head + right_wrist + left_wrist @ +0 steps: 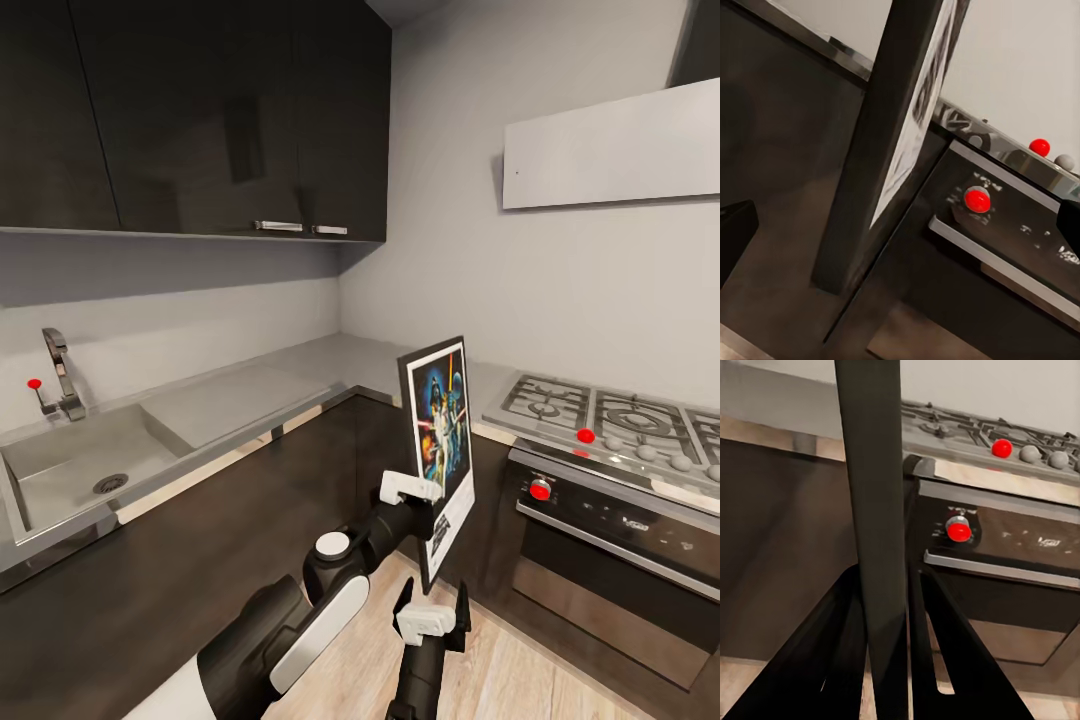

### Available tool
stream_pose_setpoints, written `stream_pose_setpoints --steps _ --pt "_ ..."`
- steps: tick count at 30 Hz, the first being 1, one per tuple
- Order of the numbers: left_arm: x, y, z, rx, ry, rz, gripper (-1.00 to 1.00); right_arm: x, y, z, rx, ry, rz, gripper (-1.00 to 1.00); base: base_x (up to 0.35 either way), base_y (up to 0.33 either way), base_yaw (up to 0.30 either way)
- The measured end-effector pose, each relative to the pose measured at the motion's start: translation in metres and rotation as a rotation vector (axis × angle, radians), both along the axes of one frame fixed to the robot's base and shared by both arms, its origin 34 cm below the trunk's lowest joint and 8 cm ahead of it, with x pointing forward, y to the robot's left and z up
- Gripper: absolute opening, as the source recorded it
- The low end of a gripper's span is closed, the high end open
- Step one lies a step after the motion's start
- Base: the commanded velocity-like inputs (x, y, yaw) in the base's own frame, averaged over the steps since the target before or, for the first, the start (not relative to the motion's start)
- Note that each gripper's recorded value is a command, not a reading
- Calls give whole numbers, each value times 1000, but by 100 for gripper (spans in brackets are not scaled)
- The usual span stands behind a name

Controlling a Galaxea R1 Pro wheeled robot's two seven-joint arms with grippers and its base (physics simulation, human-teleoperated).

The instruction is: Pick up the poster from the kitchen countertop and hang it on one of the wall nails in the kitchen.

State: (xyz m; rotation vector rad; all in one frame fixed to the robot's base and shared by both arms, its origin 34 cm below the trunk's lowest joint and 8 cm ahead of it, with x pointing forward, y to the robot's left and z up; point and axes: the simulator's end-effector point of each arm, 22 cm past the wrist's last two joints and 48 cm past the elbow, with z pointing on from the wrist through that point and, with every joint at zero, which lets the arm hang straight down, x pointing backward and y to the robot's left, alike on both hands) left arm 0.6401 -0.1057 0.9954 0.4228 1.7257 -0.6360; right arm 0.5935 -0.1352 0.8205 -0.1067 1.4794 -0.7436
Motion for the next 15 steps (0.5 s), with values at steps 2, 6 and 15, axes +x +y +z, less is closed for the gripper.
stream_pose_setpoints --steps 2,6,15 --pt "0 0 0 3 -4 1 -100 0 0 0 0 1 0 100 0 0 0" --pt "1 1 0 6 -7 2 -100 0 0 -1 0 2 2 100 0 0 0" --pt "0 1 0 6 -7 2 -100 1 2 -2 1 8 10 100 0 0 0"
